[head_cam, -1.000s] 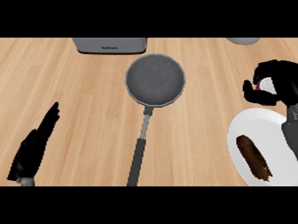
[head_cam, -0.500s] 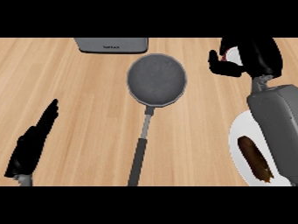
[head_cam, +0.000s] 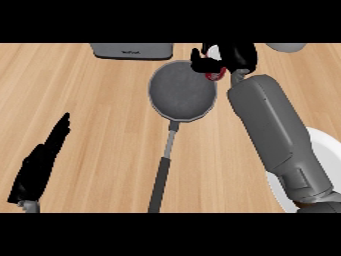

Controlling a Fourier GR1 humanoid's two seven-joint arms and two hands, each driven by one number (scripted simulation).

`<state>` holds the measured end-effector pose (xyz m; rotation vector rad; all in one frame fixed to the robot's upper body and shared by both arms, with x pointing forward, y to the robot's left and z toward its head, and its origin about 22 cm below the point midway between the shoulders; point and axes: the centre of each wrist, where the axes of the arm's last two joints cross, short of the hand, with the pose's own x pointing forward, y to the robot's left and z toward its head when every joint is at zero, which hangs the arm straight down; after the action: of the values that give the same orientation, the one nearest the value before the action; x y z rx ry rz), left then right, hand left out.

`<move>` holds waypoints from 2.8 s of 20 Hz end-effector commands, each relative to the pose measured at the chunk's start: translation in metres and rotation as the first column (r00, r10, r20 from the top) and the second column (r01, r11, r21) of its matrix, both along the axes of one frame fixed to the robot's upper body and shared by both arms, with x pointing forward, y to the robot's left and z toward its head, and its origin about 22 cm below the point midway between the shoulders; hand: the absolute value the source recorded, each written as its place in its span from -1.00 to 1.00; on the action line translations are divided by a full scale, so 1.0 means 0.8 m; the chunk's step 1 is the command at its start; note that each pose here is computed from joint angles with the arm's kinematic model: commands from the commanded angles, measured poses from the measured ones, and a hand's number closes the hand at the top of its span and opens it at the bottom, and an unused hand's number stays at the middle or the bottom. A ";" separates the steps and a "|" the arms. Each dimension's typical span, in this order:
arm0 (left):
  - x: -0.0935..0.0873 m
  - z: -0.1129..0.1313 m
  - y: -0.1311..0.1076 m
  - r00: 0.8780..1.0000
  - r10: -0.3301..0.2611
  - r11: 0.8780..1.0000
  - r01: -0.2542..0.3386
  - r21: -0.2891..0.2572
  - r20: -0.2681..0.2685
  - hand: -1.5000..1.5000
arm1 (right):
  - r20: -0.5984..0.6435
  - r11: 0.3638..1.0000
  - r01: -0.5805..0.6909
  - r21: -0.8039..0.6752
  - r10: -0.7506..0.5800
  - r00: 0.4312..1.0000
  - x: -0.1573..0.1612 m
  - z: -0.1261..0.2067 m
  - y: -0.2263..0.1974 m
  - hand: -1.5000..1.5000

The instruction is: Pick the can from the plate and place it in the pan

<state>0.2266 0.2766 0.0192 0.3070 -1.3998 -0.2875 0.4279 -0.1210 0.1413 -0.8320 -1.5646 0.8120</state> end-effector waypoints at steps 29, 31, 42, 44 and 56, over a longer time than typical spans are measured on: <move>0.024 -0.008 -0.023 0.997 -0.071 0.997 0.071 0.009 0.027 0.00 | -0.127 0.758 0.192 0.623 -0.144 0.981 0.029 -0.074 0.020 -1.00; 0.030 -0.001 -0.030 0.998 -0.048 0.999 0.049 -0.004 0.034 0.00 | -0.117 0.711 0.237 0.661 -0.215 0.970 0.027 -0.082 0.012 -1.00; 0.015 -0.009 -0.002 1.000 0.001 1.000 -0.001 0.002 0.015 0.00 | 0.004 0.659 0.231 0.716 -0.334 0.943 0.026 -0.096 -0.150 -1.00; 0.011 -0.017 -0.002 1.000 0.018 1.000 -0.018 -0.001 0.000 0.00 | 0.002 0.684 0.223 0.694 -0.312 0.950 0.013 -0.113 -0.187 -1.00; 0.009 -0.011 0.012 0.999 0.036 0.999 -0.036 0.004 -0.004 0.00 | 0.001 0.708 0.234 0.667 -0.315 0.949 -0.034 -0.113 -0.329 -1.00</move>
<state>0.2276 0.2798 0.0129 0.3262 -1.3889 -0.2740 0.4090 -0.3599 0.0453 -0.5477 -1.6227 -0.0567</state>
